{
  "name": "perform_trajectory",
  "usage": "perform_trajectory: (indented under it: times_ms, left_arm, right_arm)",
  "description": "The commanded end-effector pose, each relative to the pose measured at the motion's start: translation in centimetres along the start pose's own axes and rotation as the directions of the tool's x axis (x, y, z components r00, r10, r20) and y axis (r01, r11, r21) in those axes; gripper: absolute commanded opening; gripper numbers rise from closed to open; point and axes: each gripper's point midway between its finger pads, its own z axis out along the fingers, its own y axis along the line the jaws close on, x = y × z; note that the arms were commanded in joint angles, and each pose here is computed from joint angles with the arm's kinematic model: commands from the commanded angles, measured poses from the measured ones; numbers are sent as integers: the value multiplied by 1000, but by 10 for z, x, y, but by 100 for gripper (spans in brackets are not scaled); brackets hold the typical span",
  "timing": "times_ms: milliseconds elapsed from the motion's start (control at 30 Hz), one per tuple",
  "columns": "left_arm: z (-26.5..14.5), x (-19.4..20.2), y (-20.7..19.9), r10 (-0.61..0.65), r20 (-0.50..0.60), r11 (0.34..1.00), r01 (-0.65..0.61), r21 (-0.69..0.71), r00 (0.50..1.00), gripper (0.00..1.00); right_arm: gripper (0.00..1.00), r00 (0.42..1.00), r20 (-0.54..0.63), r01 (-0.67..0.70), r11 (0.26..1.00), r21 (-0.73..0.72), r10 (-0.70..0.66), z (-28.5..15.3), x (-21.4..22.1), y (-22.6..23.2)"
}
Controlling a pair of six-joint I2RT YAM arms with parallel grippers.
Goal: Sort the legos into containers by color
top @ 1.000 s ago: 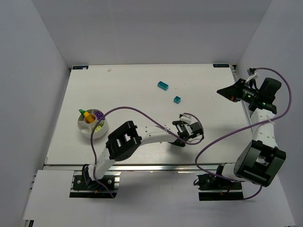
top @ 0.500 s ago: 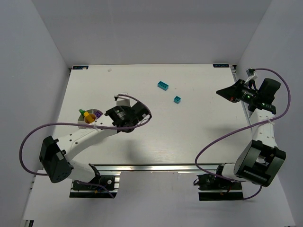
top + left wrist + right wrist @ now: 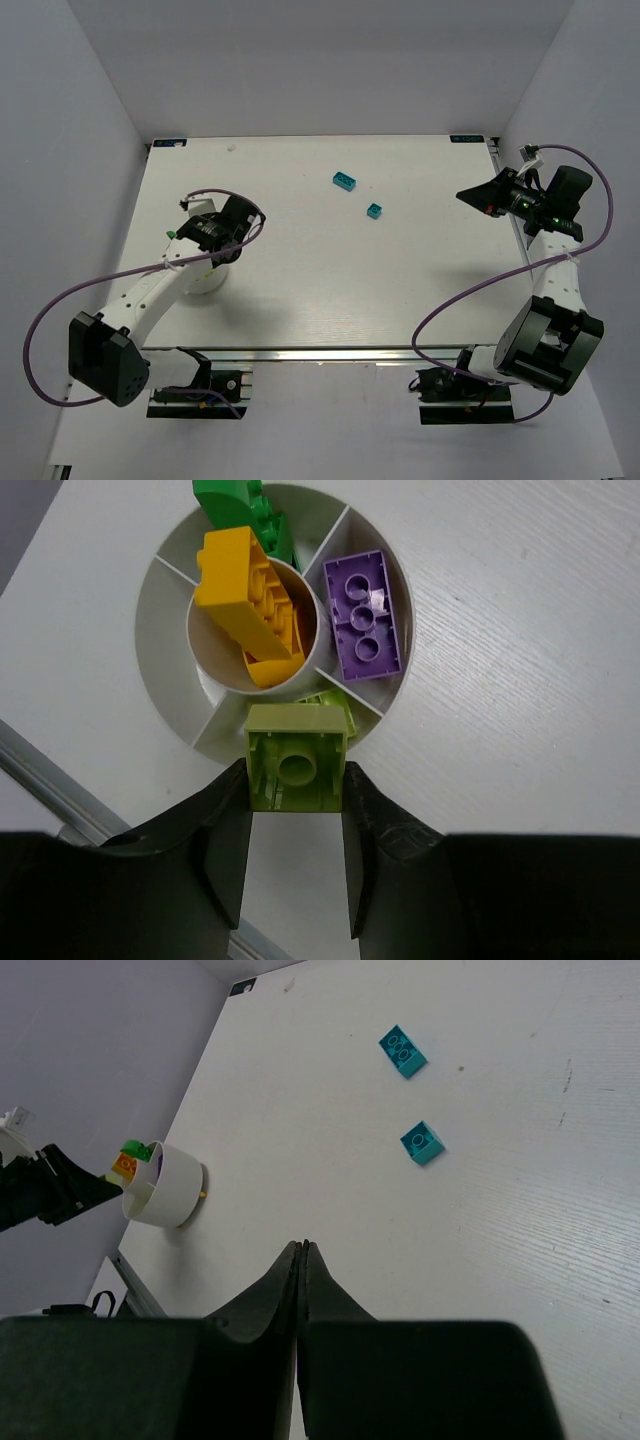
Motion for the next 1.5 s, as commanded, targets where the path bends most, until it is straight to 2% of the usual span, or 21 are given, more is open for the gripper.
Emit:
perform_trajectory:
  times_ms: [0,167,333,367,400,433,567,700,733,1000,1167,1267,1367,1400,1433,1467]
  left_arm:
    - [13,-3,-3,-30,-7,999,30,11,1000,0]
    - [28,5,-5,-47,-44,999,47,7,998,0]
    - [31,6,-1,-60,-47,998,60,5,997,6]
    - [33,8,3,-65,-51,998,65,0,997,10]
    - [33,9,3,-63,-54,998,63,1,997,23]
    - [33,11,3,-64,-56,998,65,3,996,28]
    - [36,20,8,-75,-73,997,76,1,995,44]
    - [37,24,9,-74,-81,997,74,4,994,51]
    - [37,25,9,-77,-82,997,78,4,994,57]
    - [35,26,11,-81,-84,997,81,4,993,64]
    - [21,11,9,-108,-54,993,111,43,993,67]
    - [-2,-12,5,-135,-12,981,135,141,991,65]
    - [-31,-31,-5,-127,26,941,112,320,992,49]
    - [-38,-39,-15,-143,52,912,111,394,988,38]
    - [-51,-36,-26,-85,55,866,46,498,995,16]
    - [-60,-36,-32,-65,76,830,11,558,995,8]
  right_arm:
    - [0,999,13,46,999,-29,-46,0,-4,7]
    - [0,999,16,47,999,-24,-47,-1,-5,6]
    - [0,999,9,41,999,-28,-41,1,-3,5]
    - [0,999,9,41,999,-26,-41,1,-3,4]
    - [0,999,9,38,999,-26,-38,1,-3,4]
    - [0,999,9,41,999,-26,-41,1,-3,4]
    - [0,999,9,39,999,-26,-39,1,-3,3]
    - [0,999,8,35,999,-24,-35,1,-2,2]
    - [0,999,8,35,999,-23,-35,1,-2,1]
    - [0,999,7,35,999,-26,-35,1,-2,3]
    - [0,999,1,41,998,-39,-41,2,-1,5]
    - [0,995,-16,97,988,-119,-99,2,4,17]
    - [26,983,-33,168,963,-213,-179,5,12,32]
    - [43,979,-36,188,957,-221,-201,7,15,34]
    - [51,961,-47,253,938,-238,-271,15,22,40]
    - [57,952,-56,281,933,-224,-300,20,25,39]
